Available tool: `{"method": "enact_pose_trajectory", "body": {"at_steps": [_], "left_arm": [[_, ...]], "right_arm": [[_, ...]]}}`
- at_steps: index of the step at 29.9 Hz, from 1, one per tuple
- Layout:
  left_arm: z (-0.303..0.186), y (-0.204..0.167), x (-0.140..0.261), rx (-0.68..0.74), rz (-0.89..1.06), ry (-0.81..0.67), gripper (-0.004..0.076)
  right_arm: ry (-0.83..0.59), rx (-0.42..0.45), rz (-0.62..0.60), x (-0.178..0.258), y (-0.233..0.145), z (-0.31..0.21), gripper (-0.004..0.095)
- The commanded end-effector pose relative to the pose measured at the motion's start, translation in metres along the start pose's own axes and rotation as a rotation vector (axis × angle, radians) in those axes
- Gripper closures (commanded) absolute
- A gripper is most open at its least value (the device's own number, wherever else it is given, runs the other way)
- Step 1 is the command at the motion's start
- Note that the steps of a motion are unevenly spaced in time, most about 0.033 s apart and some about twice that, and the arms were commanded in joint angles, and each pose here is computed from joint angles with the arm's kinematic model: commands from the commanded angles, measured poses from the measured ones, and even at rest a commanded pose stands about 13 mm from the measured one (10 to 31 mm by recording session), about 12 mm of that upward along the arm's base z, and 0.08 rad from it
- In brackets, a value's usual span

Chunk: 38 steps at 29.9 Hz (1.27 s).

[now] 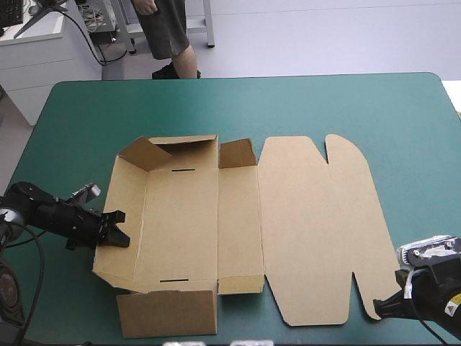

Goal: Fold the box

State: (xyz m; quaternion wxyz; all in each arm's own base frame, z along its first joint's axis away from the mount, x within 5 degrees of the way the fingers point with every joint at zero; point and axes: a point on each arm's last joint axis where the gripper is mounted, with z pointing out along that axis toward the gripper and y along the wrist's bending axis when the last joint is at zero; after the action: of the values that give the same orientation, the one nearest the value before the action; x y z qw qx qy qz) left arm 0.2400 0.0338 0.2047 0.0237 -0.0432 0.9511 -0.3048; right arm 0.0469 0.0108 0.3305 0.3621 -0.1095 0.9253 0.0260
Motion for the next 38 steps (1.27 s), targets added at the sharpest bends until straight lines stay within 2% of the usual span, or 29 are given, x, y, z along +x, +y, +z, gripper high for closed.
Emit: {"method": "enact_pose_trajectory", "body": {"at_steps": [1, 13, 21, 24, 29, 38], "left_arm": [[-0.008, -0.013, 0.005, 0.059, 0.012, 0.029, 0.0732], [-0.012, -0.015, -0.001, 0.062, 0.082, -0.011, 0.0732], [-0.045, -0.03, -0.025, 0.002, 0.206, -0.104, 0.0732], [-0.059, -0.046, -0.037, -0.066, 0.329, -0.134, 0.0732], [-0.076, -0.087, -0.055, -0.285, 0.588, -0.136, 0.0732], [-0.086, -0.186, -0.077, -0.524, 1.027, -0.425, 0.0732]], "right_arm": [[-0.069, 0.012, 0.0, -0.009, -0.001, -0.004, 0.0921], [-0.065, 0.011, 0.0, -0.009, -0.001, -0.004, 0.0921], [-0.088, 0.014, 0.001, -0.011, -0.001, -0.004, 0.0921], [-0.095, 0.03, -0.005, -0.012, -0.003, -0.005, 0.0921], [-0.112, 0.023, 0.006, -0.014, -0.002, -0.006, 0.0921], [-0.174, 0.048, 0.012, -0.023, -0.003, -0.023, 0.0921]]}}
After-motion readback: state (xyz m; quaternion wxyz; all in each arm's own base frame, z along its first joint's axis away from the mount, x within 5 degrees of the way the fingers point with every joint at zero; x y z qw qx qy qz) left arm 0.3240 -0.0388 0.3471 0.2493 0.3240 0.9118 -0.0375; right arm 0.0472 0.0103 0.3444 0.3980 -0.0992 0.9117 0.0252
